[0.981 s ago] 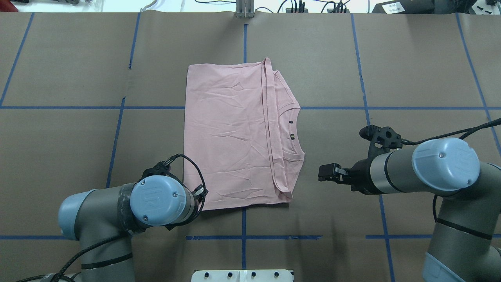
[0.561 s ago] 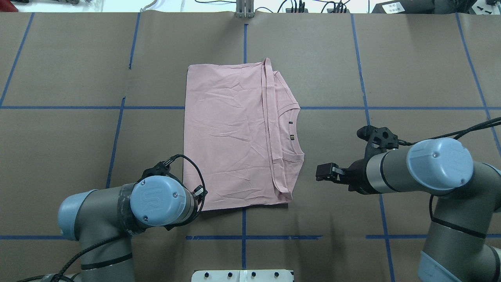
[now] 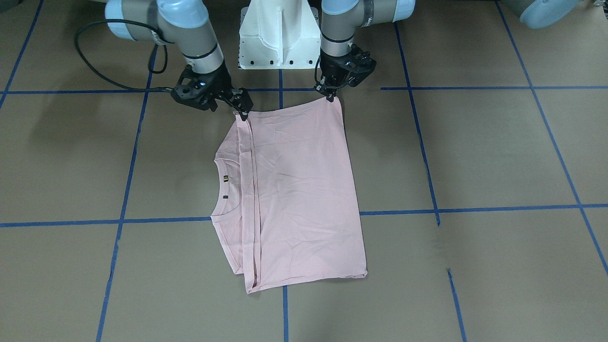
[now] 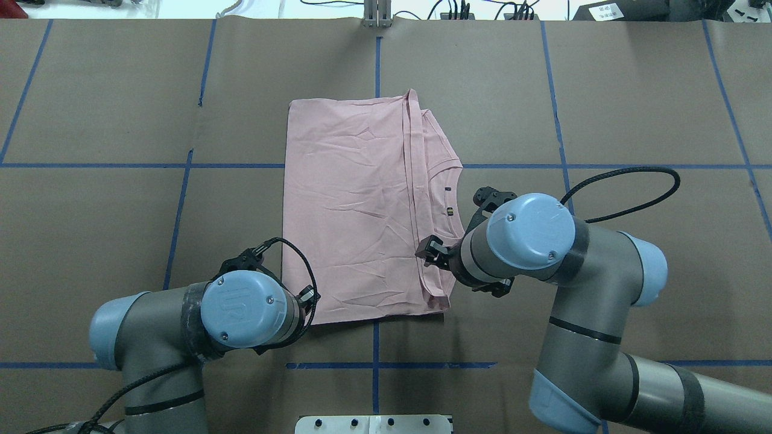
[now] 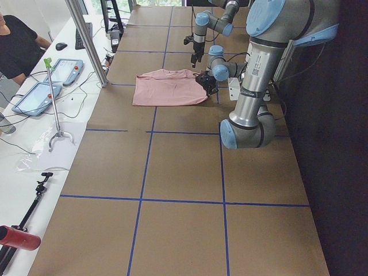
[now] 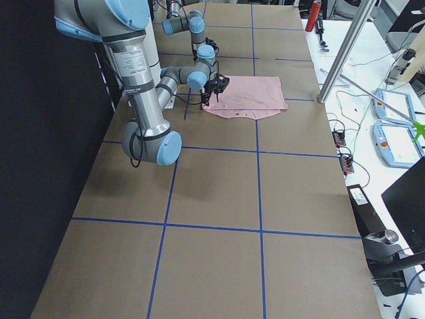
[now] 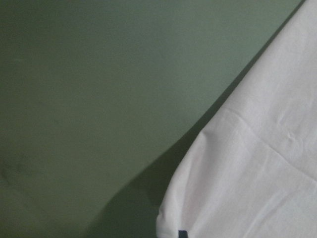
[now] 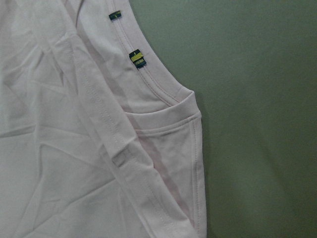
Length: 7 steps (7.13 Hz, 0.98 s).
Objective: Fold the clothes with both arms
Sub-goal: 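Reach the right gripper to the shirt's collar edge and grasp it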
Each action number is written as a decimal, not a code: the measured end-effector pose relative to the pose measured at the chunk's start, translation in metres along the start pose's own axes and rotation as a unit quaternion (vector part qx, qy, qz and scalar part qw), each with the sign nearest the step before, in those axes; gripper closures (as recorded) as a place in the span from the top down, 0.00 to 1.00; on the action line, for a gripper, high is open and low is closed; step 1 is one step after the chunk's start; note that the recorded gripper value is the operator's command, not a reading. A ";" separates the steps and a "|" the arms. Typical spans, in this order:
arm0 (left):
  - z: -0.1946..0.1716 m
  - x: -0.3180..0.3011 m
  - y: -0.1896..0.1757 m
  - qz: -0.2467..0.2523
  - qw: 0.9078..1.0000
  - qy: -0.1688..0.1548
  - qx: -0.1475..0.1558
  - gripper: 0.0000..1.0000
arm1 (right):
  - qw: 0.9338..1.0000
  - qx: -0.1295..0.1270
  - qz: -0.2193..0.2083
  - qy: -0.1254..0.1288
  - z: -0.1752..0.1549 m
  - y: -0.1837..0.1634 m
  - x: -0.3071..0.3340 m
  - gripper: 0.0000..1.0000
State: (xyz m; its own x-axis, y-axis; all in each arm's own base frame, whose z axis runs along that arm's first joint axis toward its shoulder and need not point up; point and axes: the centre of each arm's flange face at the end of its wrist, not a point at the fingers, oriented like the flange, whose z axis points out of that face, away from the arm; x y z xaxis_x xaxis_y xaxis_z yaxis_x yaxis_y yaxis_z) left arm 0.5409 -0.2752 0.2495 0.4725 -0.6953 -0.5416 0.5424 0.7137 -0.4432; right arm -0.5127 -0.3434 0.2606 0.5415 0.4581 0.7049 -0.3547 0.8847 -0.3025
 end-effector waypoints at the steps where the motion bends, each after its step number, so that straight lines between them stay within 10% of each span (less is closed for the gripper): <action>1: 0.000 0.000 0.000 0.000 1.000 0.000 -0.001 0.00 | 1.000 0.002 0.009 0.012 0.015 0.003 -0.007 1.00; 7: -0.003 0.000 0.001 0.000 1.000 0.002 -0.004 0.00 | 0.998 0.005 0.040 0.051 0.060 0.009 -0.013 1.00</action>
State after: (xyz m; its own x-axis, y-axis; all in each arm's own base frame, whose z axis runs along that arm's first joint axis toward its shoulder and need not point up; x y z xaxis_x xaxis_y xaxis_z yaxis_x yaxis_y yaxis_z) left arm 0.5396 -0.2741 0.2465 0.4695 -0.6947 -0.5450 0.5371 0.7146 -0.4482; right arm -0.5688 -0.3466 0.2868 0.5858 0.5341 0.6096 -0.4069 0.8443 -0.3487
